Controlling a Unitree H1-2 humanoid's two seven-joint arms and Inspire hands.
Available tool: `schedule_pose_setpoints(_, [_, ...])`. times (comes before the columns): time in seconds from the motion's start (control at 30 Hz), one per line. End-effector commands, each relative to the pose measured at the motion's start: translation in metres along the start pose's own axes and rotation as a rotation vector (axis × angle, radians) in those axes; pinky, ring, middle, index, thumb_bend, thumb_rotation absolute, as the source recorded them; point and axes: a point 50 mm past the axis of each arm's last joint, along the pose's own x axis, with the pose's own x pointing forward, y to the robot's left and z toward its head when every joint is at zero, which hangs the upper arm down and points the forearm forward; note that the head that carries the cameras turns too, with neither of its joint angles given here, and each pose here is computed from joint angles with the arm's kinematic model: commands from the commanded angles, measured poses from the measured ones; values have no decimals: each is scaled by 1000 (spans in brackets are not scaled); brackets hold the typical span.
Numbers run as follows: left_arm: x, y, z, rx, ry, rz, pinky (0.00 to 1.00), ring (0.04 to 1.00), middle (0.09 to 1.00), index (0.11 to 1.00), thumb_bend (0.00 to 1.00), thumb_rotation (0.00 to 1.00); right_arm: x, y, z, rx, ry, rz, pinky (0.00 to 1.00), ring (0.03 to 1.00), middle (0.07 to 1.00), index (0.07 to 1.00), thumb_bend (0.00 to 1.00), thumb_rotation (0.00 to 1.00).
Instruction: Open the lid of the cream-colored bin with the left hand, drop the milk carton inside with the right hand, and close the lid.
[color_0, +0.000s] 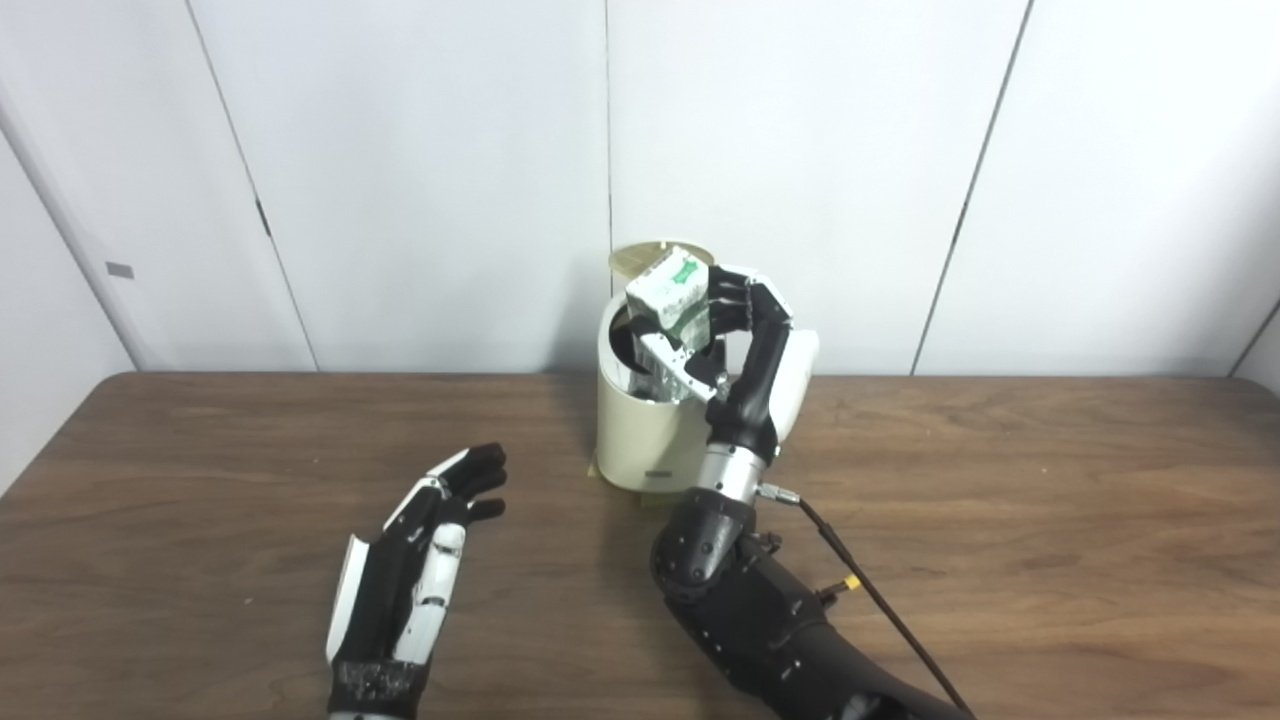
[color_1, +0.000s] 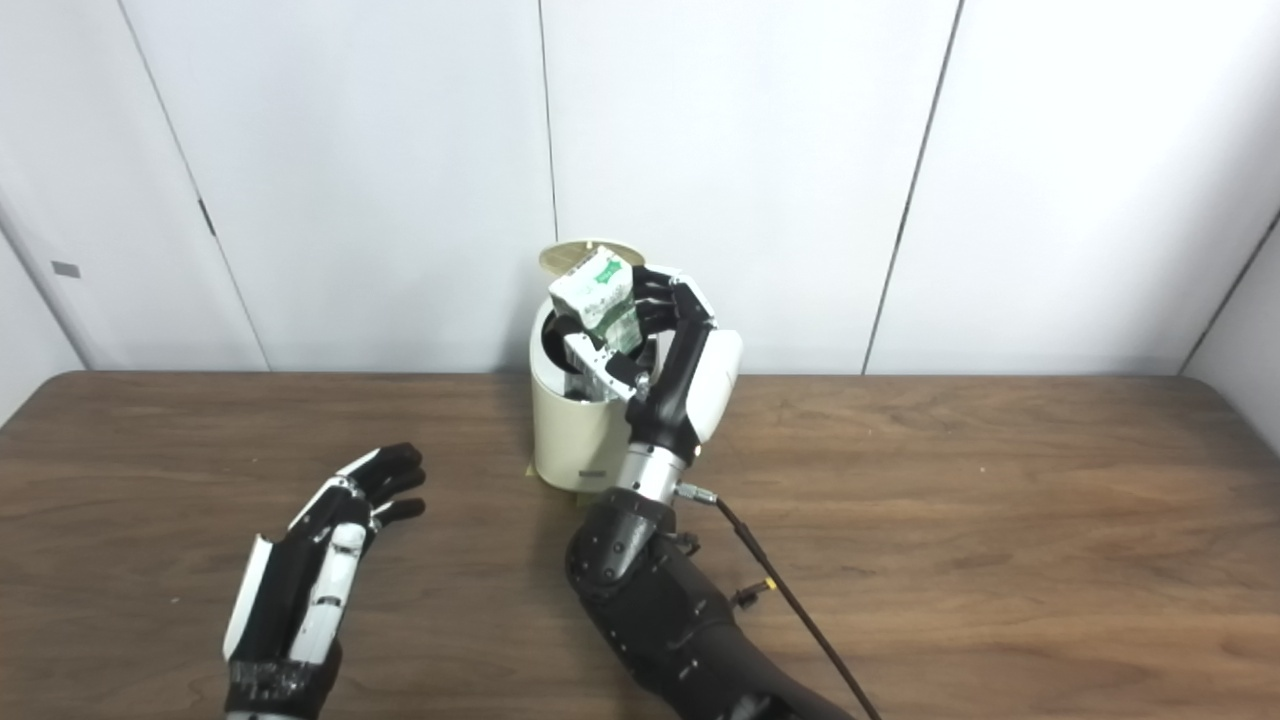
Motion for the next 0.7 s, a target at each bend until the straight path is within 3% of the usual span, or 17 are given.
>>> schedule_pose_setpoints(0.0, [-63,-3,-5,-36,107,67,753,813,822,796,205,762,21,22,44,122,-116,-10,378,432,490,518,507,0])
schedule_pose_setpoints(0.67, [-65,-4,-5,-39,115,68,760,819,827,802,221,757,25,24,48,118,-137,-19,371,431,488,519,507,0])
